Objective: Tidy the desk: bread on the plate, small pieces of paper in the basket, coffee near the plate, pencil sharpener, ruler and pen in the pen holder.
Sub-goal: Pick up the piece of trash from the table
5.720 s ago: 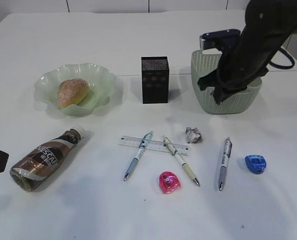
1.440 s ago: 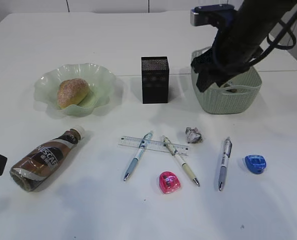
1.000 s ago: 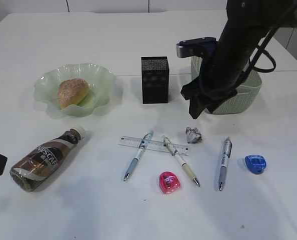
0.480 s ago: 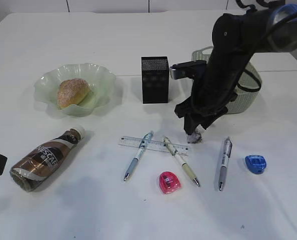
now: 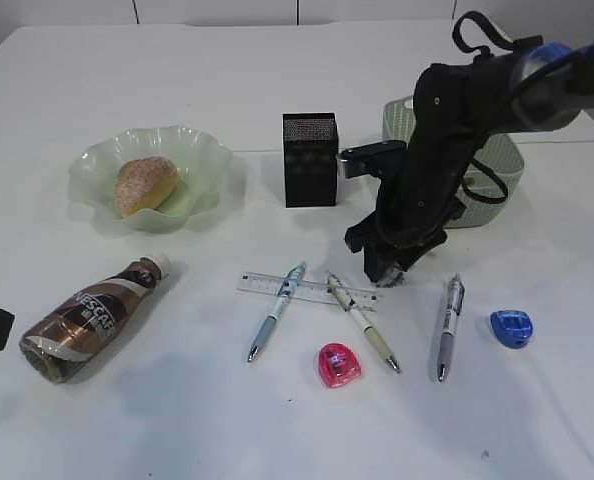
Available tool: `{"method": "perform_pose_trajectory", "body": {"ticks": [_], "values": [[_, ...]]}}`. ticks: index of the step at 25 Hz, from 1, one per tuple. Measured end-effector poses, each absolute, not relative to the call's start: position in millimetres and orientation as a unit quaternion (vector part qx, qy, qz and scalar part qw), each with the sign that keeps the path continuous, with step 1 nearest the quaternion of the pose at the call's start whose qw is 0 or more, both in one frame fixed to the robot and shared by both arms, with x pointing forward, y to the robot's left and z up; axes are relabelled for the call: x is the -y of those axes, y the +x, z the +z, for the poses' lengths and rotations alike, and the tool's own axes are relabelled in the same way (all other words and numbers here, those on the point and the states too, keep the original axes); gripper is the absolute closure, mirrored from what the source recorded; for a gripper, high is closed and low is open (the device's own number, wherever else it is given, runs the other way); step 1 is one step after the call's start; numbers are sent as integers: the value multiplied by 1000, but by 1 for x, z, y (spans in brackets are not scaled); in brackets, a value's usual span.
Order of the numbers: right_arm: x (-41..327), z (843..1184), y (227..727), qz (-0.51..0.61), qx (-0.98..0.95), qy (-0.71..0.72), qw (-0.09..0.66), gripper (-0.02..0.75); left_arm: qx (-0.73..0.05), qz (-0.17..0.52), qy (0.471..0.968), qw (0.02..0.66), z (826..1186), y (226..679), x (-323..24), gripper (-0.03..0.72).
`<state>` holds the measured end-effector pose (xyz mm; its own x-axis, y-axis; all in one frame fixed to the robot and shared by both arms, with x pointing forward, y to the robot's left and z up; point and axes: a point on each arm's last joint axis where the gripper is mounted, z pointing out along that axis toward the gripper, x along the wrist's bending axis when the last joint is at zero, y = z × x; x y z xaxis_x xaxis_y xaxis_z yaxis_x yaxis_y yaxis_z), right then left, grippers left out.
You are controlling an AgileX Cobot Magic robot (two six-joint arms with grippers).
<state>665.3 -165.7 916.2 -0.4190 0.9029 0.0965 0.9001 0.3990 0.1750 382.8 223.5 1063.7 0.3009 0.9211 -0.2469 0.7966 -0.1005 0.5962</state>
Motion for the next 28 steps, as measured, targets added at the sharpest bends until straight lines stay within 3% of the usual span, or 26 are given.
{"method": "perform_pose_trajectory", "body": {"ticks": [5,8,9,12,19,28], "values": [[166,906,666,92,-835,542,5,338,-583,95,736,330,1064,383,-224,235],[166,904,666,90,-835,542,3,393,-583,96,736,330,1064,383,-224,235],[166,904,667,92,-835,542,6,511,-583,96,736,329,1064,383,-224,235],[166,904,668,97,-834,543,10,661,-583,97,737,329,1064,383,-224,235],[165,910,671,98,-835,541,12,688,-582,97,737,329,1064,383,-224,239],[163,991,681,168,-829,528,77,689,-582,97,737,329,1064,383,-224,239]]}}
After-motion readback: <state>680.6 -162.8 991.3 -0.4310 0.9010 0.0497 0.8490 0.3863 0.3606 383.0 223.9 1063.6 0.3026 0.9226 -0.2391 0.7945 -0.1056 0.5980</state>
